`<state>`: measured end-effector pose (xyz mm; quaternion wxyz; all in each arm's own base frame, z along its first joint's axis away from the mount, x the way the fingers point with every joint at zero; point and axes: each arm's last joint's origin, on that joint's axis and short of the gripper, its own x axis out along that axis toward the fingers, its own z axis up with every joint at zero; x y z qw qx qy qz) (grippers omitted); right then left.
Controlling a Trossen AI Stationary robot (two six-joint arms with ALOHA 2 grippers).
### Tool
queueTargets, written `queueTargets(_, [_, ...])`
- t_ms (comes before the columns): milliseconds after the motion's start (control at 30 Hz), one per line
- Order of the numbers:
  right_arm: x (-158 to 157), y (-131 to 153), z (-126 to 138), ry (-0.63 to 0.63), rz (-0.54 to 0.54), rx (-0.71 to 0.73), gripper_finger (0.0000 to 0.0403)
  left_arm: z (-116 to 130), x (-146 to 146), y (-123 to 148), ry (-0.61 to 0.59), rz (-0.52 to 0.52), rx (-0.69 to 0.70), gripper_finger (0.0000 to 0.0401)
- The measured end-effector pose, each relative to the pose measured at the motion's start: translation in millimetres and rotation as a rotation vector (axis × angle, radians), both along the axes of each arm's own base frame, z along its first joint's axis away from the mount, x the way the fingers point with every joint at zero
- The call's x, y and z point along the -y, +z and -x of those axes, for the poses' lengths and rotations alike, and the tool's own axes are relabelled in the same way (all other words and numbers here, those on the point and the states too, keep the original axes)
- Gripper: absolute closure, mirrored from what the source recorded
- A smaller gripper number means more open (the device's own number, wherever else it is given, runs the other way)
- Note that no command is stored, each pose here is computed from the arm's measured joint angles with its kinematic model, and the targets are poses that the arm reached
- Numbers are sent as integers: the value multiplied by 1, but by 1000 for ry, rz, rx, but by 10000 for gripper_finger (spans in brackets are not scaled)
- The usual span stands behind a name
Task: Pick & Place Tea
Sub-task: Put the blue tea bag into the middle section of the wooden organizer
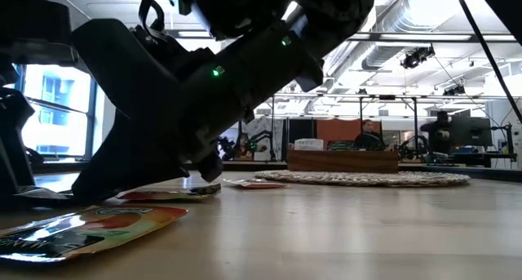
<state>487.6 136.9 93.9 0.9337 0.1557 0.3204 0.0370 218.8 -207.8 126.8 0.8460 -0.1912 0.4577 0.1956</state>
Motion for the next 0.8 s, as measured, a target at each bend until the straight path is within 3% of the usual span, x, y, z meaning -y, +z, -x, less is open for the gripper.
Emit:
queueTargets(100, [0,0,0,23,30,11,393,0,0,0,-2,-1,0,199])
queueTargets(267, [1,5,1,53,92,4,386,0,0,0,-2,-1,2,199])
queueTargets(367, [4,21,8,56,194,-34,395,0,0,0,-3,-3,1,199])
queueTargets(600, [25,92,38,-50,607,-152,393,-1,0,0,4,-11,13,199])
queueTargets(800, [53,146,80,-200,1133,-372,398,-1,0,0,6,-10,28,199])
